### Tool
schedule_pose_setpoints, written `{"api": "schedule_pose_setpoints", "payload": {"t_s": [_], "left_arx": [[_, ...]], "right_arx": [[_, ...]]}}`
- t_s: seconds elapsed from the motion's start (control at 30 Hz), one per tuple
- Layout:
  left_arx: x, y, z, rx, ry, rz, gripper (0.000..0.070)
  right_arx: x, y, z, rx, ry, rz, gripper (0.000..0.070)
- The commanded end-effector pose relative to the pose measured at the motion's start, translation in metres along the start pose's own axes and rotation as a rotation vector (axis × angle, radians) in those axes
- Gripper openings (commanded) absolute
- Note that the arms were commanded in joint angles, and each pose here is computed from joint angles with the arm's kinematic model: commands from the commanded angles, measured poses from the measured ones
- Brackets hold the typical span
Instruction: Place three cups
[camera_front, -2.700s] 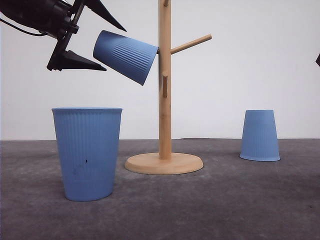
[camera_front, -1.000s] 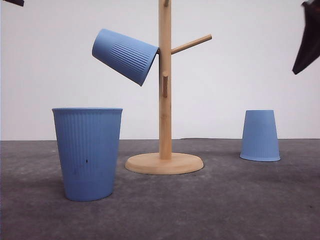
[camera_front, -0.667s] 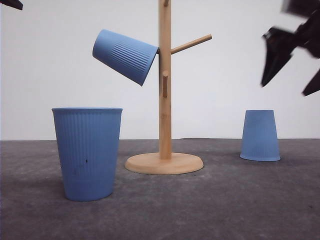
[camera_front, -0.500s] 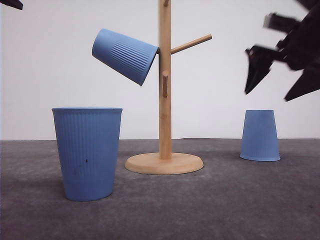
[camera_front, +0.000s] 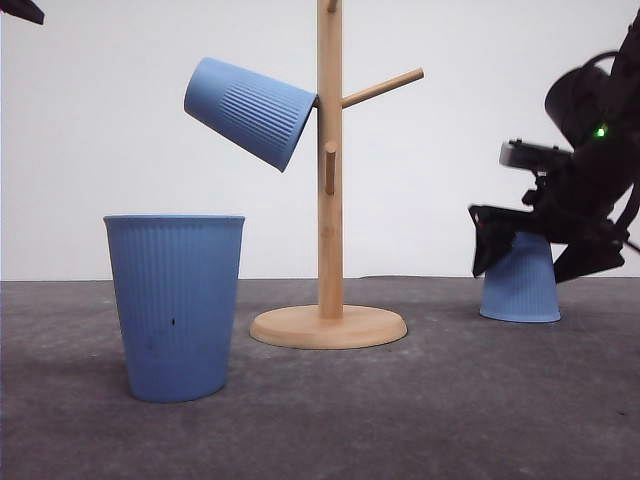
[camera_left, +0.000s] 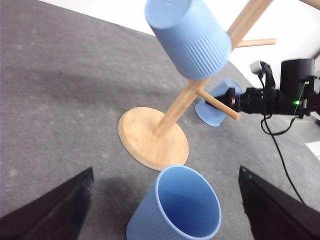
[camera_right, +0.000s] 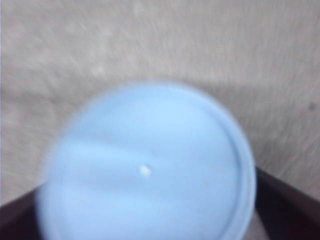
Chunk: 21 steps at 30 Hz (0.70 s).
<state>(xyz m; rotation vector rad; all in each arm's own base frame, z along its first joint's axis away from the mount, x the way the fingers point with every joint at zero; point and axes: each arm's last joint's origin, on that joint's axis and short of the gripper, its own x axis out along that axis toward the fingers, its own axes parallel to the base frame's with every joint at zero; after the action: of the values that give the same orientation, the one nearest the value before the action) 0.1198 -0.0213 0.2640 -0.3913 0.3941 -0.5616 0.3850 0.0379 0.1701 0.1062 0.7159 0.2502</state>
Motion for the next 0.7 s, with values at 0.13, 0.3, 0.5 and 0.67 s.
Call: {"api": "schedule_pose_setpoints", "payload": {"t_s": [0.13,0.3,0.5,0.67], "left_arx": [[0.0,-0.001,0.003,0.002,-0.013,0.003,0.0539],[0.0,-0.001,0.003,0.002,-0.013,0.003,0.0539],[0.0,-0.001,0.003,0.002,-0.013,0.003,0.0539],[0.0,-0.001,0.003,0.003,-0.013,0.003,0.0539]], "right_arx": [[-0.001,0.001,0.007,-0.006,-0.031,0.016,0.0369],[-0.024,0.006,0.017,-0.003,-0.031,0.06,0.0369],[-0.07,0.015,0.028,0.049,-0.017,0.152,0.0369],[-0.111,0.012,0.023,0.084,-0.089,0.246,0.0369]]}}
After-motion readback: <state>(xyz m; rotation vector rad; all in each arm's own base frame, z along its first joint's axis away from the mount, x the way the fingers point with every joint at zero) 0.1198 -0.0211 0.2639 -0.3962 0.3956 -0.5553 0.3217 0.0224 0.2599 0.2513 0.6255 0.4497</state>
